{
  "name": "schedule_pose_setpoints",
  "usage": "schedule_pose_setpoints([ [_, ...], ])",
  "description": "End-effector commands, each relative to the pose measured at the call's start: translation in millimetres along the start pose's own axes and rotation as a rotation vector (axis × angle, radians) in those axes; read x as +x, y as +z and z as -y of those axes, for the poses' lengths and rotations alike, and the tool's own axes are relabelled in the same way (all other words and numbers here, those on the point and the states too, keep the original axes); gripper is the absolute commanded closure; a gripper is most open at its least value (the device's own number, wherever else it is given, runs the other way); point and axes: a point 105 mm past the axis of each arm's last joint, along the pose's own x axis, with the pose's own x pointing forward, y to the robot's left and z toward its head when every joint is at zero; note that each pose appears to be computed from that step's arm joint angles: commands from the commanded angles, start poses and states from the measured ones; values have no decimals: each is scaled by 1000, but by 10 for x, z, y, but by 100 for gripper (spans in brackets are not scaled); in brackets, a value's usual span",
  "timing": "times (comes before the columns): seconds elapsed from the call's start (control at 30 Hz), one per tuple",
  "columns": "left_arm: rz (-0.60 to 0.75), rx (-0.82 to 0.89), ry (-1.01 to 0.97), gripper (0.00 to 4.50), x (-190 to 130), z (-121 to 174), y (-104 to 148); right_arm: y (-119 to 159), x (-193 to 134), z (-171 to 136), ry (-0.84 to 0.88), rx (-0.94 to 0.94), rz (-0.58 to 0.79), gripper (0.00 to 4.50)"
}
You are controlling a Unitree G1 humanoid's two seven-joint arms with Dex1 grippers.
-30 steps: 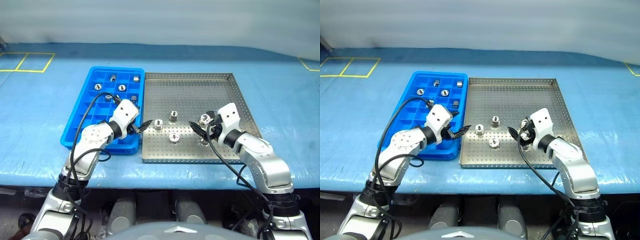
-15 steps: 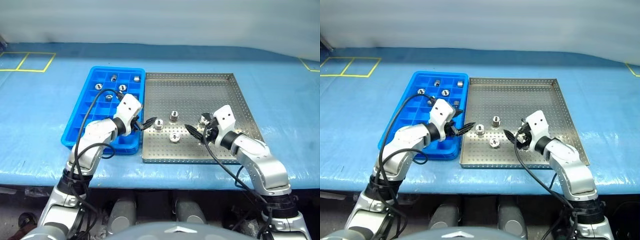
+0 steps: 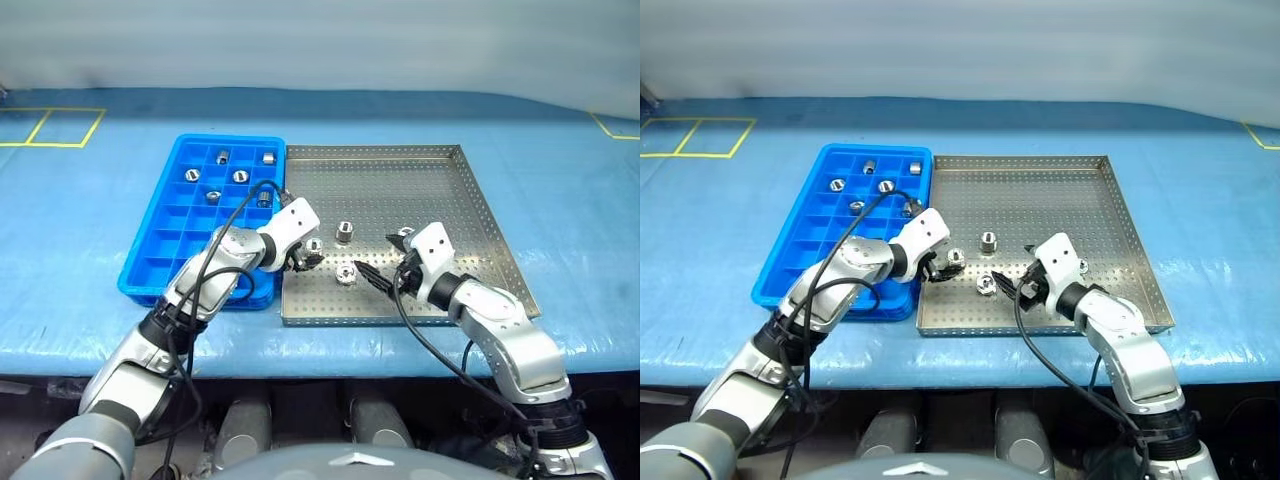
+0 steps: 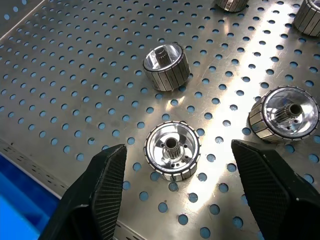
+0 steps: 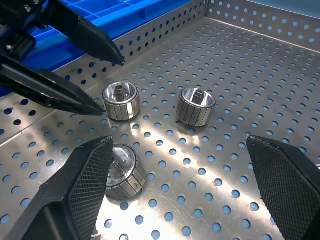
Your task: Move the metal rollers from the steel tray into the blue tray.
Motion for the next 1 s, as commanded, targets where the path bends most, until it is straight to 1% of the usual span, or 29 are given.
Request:
schedule_pose_setpoints([
  [0.03, -45, 25, 10, 86, 60, -23, -53, 179, -32, -16, -9, -50, 64, 4],
  [0.23, -88, 73, -14, 86, 155, -7, -49, 232, -21, 32, -39, -60, 85, 4],
  [0.33, -113, 69, -10, 148, 189, -26, -85, 247, -20, 53, -63, -57, 96, 0],
  [0.47, -142, 77, -49, 276, 227, 22, -152, 289, -28, 81, -99, -66, 116, 0],
  [0.63, -126, 72, -50, 281, 238, 8, -128, 296, -38, 78, -111, -67, 122, 0],
  [0.73, -53, 34, -49, 281, 204, -2, -13, 267, -31, 48, -100, -69, 108, 0],
  [0.83, 60, -47, -45, 281, 94, -34, 175, 256, -9, -42, -46, -69, 100, 0],
  [0.9, 122, -87, -21, 281, -35, -93, 269, 246, 9, -123, 5, -71, 92, 0],
  [1.0, 174, -124, 36, 281, -258, -199, 307, 241, 42, -198, 54, -66, 88, 0],
])
